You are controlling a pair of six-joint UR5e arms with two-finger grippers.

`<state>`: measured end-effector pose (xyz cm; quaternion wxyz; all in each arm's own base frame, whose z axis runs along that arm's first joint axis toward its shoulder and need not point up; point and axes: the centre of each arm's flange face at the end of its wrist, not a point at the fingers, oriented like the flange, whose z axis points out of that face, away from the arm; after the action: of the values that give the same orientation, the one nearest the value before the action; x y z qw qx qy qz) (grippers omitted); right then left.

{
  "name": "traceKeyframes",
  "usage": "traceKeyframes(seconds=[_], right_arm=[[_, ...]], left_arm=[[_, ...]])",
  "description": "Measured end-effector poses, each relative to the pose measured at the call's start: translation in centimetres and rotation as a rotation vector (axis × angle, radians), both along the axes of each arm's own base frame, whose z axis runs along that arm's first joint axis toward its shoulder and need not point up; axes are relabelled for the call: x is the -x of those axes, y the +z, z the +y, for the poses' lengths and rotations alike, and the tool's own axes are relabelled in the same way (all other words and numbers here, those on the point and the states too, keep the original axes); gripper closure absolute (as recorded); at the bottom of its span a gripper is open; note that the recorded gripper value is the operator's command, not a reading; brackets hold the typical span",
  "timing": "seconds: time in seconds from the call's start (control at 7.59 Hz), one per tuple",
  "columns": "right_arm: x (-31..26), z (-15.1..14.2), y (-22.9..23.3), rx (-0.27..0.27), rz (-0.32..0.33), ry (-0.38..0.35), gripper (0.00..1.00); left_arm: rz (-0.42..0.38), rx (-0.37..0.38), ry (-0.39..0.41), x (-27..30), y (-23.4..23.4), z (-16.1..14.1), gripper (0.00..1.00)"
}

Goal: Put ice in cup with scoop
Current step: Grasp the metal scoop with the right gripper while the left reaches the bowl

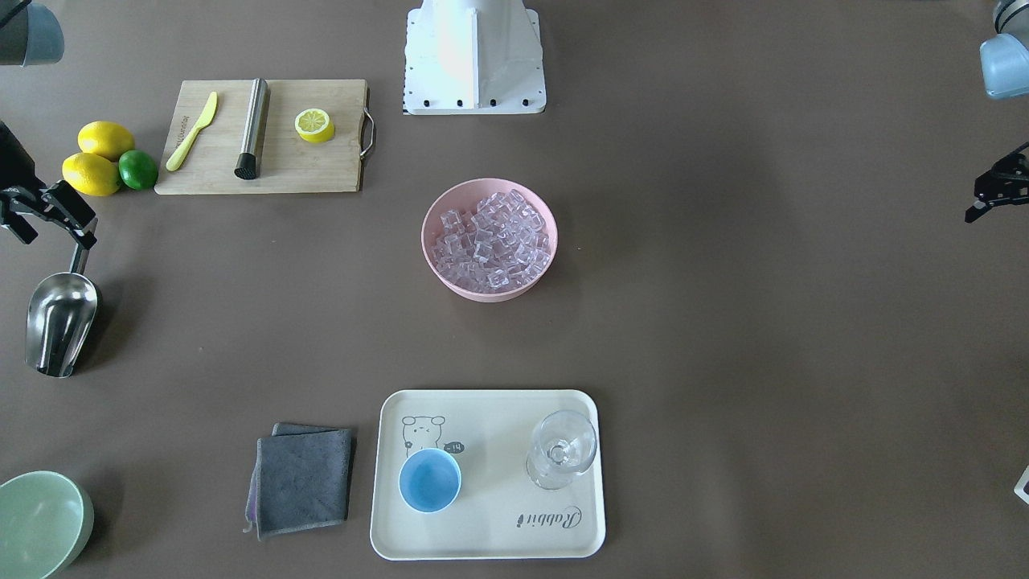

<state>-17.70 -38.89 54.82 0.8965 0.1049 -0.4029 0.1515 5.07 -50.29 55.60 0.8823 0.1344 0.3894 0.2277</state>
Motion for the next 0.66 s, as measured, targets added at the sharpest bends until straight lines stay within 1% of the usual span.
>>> traceKeyframes(seconds=[0.13, 0.26, 0.4, 0.53, 0.66], right_arm=[[0.0, 1.0, 1.1, -0.014, 0.004, 0.011, 0.02], [0.5, 1.6, 2.4, -0.023, 0.013, 0.013, 0.06], [1.3, 2.0, 3.2, -0.027, 0.024, 0.017, 0.11], [2.4, 2.5, 3.7, -0.030, 0.038, 0.025, 0.20], [3.1, 2.8, 4.0, -0.032, 0.047, 0.029, 0.23]], left_arm=[[0.006, -0.026, 0.040, -2.1, -1.2, -0.1, 0.01], [0.017, -0.068, 0.092, -4.8, -3.1, -0.1, 0.01], [0.033, -0.117, 0.149, -7.8, -5.5, 0.2, 0.01], [0.052, -0.168, 0.186, -9.9, -8.1, 0.1, 0.01], [0.073, -0.218, 0.233, -12.7, -10.5, 0.1, 0.01]])
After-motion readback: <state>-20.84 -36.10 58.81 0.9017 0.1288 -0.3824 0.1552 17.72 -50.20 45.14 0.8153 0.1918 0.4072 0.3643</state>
